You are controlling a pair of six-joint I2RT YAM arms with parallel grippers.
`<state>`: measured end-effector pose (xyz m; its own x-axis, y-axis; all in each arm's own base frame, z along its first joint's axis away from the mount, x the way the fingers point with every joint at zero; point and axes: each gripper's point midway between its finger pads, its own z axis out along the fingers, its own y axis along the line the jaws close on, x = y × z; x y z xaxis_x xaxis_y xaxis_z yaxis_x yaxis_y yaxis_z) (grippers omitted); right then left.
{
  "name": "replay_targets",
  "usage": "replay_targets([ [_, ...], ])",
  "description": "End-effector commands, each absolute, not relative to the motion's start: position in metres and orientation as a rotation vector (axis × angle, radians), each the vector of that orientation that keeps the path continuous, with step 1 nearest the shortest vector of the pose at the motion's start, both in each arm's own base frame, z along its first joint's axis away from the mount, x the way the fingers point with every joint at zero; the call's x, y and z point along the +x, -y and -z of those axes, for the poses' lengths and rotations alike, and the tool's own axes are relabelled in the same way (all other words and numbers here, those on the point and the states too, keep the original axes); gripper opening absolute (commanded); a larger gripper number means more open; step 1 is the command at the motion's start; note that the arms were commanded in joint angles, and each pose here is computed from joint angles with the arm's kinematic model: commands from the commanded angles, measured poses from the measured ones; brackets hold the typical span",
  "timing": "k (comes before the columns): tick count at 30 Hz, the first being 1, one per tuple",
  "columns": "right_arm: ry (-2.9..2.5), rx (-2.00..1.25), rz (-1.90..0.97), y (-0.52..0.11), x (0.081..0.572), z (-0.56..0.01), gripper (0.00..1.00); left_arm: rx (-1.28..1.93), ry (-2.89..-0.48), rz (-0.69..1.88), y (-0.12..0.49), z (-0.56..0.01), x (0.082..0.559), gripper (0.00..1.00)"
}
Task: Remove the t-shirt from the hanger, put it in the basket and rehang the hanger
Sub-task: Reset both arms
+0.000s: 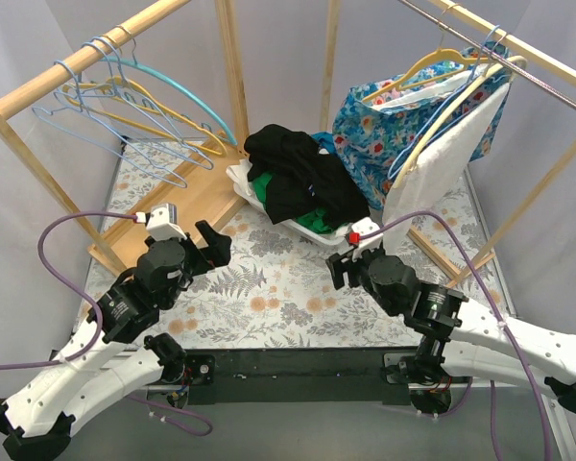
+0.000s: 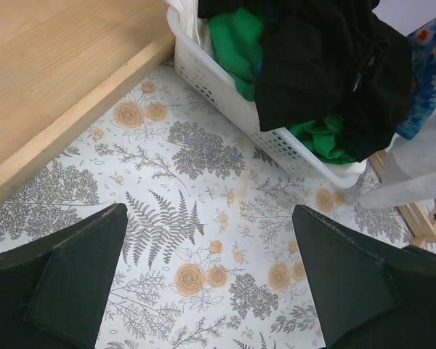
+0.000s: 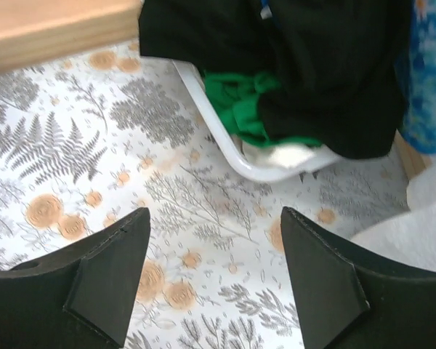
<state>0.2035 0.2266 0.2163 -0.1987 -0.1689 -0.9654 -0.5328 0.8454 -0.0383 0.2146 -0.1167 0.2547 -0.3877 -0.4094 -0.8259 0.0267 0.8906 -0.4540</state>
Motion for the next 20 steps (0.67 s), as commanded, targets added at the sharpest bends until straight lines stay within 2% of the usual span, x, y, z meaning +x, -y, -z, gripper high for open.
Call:
replay_targets([
  [1,-1.785,-0.483,-0.397,-0.207,0.192,-0.205,0.8,-0.313,-1.918,0.447,0.119,-0.244,0.225,0.98],
  [11,-1.768,-0.495,-0.458,-0.195,0.179,-0.202,0.84,-0.383,-1.981,0.37,0.123,-0.212,0.237,0.98],
  [20,-1.794,-0.506,-0.475,-0.199,0.176,-0.192,0.87,-0.361,-1.944,0.351,0.119,-0.22,0.24,0.98],
])
